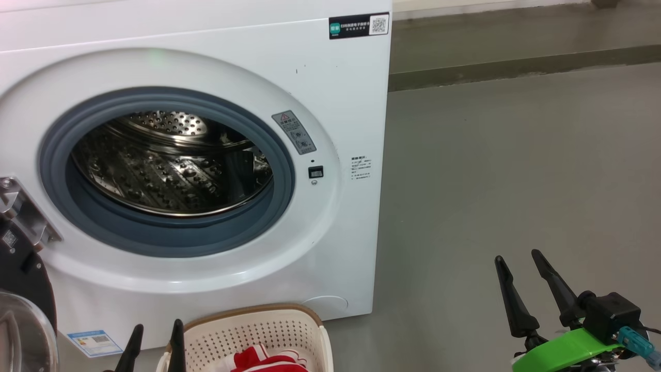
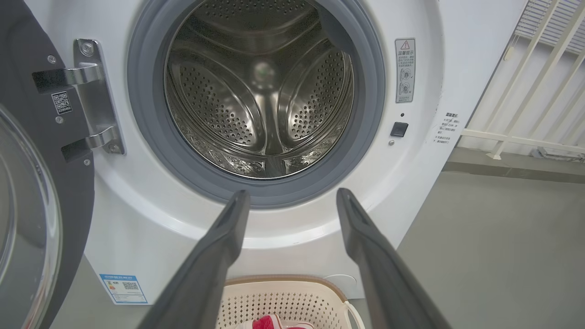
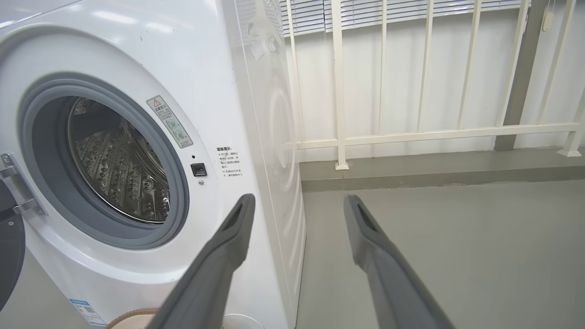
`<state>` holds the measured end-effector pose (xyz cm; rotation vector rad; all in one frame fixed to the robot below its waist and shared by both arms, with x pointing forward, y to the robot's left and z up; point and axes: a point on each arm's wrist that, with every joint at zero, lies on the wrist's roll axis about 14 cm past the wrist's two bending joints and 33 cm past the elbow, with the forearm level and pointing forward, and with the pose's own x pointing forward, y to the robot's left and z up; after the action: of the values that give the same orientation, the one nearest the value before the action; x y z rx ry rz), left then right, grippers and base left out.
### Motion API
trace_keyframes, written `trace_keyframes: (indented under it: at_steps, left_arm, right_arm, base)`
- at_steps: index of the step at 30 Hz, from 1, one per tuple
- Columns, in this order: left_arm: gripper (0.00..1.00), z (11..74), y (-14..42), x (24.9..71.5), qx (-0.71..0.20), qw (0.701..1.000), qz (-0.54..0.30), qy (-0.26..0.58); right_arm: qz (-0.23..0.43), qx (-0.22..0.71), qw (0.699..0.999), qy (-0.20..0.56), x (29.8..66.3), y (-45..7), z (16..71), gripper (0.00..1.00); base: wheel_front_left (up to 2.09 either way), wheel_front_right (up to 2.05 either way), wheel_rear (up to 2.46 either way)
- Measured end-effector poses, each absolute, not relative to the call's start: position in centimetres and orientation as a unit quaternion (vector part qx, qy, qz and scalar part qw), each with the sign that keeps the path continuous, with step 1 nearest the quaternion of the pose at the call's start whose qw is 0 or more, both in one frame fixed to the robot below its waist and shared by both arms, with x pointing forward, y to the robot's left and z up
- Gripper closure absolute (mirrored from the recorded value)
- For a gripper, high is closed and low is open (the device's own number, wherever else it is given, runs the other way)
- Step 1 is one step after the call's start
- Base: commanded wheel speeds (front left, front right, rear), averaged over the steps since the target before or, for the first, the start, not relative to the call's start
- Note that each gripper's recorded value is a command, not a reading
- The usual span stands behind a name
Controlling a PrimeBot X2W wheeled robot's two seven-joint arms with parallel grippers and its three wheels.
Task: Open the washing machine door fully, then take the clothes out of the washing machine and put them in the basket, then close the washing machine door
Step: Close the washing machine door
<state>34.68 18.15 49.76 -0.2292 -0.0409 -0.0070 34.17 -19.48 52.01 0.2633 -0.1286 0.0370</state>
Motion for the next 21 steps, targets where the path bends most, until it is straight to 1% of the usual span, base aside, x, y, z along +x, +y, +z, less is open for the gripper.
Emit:
trace_keyframes:
  at_steps: [7, 16, 21]
  left_arm:
    - [0.00, 49.64, 18.19, 34.73, -0.114, 0.993, -0.003, -0.018]
    - [0.00, 49.68, 18.22, 34.73, -0.120, 0.993, -0.002, -0.019]
    - [0.00, 49.90, 18.25, 34.68, -0.123, 0.992, -0.005, -0.023]
  right_arm:
    - [0.017, 0.132, 0.989, -0.061, 34.19, -19.52, 51.83, 0.00]
    - [0.016, 0.132, 0.989, -0.061, 34.14, -19.59, 51.81, 0.00]
    - [0.017, 0.132, 0.989, -0.060, 34.24, -19.53, 51.72, 0.00]
  base:
    - [-1.06, 1.06, 0.00]
    - [-1.94, 1.94, 0.00]
    - [-1.43, 1.43, 0.00]
